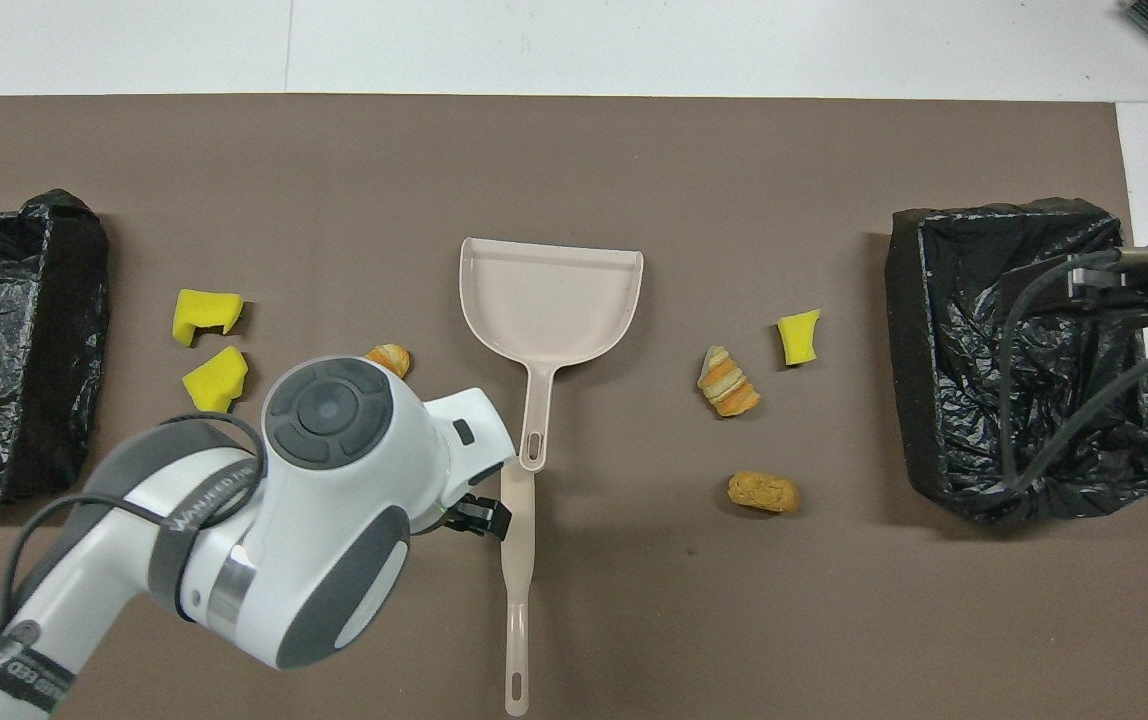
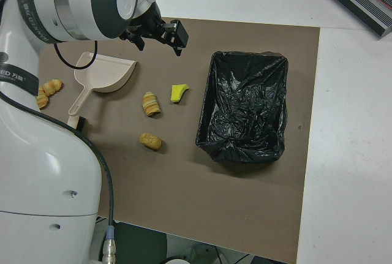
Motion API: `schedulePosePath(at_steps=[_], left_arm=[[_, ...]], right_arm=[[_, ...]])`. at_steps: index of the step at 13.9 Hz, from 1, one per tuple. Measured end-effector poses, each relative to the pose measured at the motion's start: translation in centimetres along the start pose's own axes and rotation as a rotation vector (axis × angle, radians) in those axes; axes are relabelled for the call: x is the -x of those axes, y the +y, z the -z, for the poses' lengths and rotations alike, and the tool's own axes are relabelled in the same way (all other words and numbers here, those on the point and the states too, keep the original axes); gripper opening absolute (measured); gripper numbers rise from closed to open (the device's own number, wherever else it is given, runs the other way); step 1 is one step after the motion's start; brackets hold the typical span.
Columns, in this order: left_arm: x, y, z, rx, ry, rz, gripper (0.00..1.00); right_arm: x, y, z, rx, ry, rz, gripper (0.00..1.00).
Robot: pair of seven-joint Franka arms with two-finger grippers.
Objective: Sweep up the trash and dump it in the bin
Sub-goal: 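Reach the right gripper to the dustpan handle and grasp it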
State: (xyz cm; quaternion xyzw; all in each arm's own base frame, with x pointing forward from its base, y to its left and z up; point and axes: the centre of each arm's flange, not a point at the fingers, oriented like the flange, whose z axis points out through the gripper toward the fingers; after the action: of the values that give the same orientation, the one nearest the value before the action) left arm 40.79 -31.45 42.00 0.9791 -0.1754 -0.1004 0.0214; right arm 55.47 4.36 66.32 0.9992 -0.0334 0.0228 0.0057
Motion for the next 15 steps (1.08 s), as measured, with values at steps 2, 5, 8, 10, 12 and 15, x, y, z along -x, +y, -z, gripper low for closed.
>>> schedulePosePath(at_steps=[2,5,8,10,12,15], left_arm=[[2.2,2.0,-2.5,-0.009,0.022,0.013,1.0],[5.7,4.5,-5.1,-0.021,0.042,0.028,1.0],[7.9,7.5,-7.9,-0.012,0.096,0.046,1.0],[8.8,8.7,-9.3,-0.004,0.121,0.051,1.0],[9.1,9.1,-9.6,-0.002,0.124,0.077,0.93],[9.2,9.2,-9.6,0.0,0.123,0.116,0.73]], right_arm=[[-0.5,-1.0,-0.5,-0.005,0.019,0.012,1.0],[-1.6,-4.8,-3.7,-0.011,0.011,0.013,1.0],[-1.7,-9.7,-7.8,-0.01,-0.01,0.008,1.0],[-1.3,-13.9,-10.0,0.004,-0.009,-0.005,1.0],[-0.6,-19.1,-12.4,0.03,-0.003,-0.022,1.0],[-0.2,-26.7,-16.9,0.023,0.005,-0.052,1.0]])
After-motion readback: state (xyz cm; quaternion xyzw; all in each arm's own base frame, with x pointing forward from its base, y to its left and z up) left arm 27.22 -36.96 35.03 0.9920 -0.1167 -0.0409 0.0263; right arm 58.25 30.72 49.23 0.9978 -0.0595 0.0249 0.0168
